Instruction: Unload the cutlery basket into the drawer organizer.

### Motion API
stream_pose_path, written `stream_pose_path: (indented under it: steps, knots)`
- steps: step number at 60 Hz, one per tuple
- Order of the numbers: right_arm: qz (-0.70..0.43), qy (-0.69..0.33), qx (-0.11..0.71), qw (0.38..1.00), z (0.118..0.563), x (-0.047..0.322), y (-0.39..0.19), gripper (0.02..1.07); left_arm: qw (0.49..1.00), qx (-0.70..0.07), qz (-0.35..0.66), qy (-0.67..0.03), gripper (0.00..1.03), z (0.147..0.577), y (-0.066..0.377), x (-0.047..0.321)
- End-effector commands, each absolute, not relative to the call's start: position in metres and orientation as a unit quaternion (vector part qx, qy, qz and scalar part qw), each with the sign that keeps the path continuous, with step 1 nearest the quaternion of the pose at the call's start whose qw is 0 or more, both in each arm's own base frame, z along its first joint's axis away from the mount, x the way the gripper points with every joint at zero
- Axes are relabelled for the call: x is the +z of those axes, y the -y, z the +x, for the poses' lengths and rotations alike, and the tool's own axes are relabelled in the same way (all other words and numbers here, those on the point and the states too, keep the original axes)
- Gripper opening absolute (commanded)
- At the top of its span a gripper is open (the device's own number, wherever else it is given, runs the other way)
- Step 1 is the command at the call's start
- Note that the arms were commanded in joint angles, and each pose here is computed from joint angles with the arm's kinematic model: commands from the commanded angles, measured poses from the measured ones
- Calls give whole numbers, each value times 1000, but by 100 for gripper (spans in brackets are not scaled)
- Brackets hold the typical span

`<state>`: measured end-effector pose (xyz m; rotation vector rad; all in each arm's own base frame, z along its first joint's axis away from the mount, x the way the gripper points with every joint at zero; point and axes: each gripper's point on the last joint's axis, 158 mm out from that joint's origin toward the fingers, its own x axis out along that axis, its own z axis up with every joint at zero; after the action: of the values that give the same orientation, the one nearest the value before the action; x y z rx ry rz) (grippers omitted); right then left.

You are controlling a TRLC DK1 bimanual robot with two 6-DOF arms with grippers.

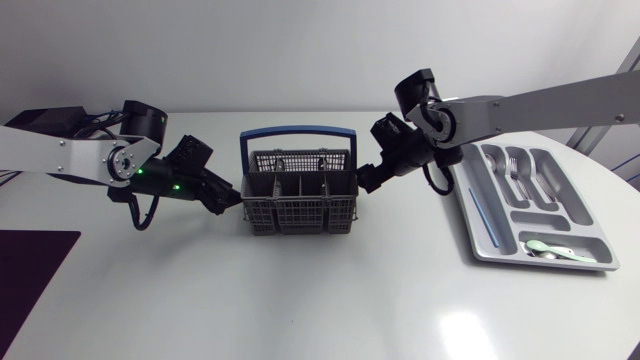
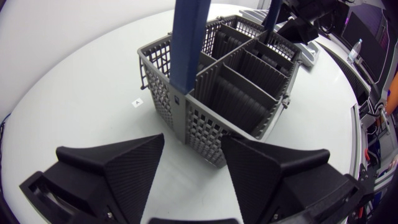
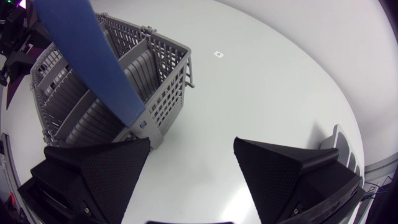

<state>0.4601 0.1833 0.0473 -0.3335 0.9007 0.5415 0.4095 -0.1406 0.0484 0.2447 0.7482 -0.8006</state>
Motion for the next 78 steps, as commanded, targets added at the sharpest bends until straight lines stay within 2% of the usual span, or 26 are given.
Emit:
stream_pose_path:
  steps: [1,35,54,78]
  knots:
    - [-145,-437,276,844,455,40,-204,99,837,-413,112,-341,66,397,158,55]
    - [-147,-444,269,842,438,40,-194,99,838,-417,114,-334,66,413,167,59]
    - [-153,-450,266,838,426,33,-194,99,839,-410,112,-338,67,417,164,57]
    - [-155,-446,240,848,425,40,-169,100,846,-395,108,-342,69,417,148,58]
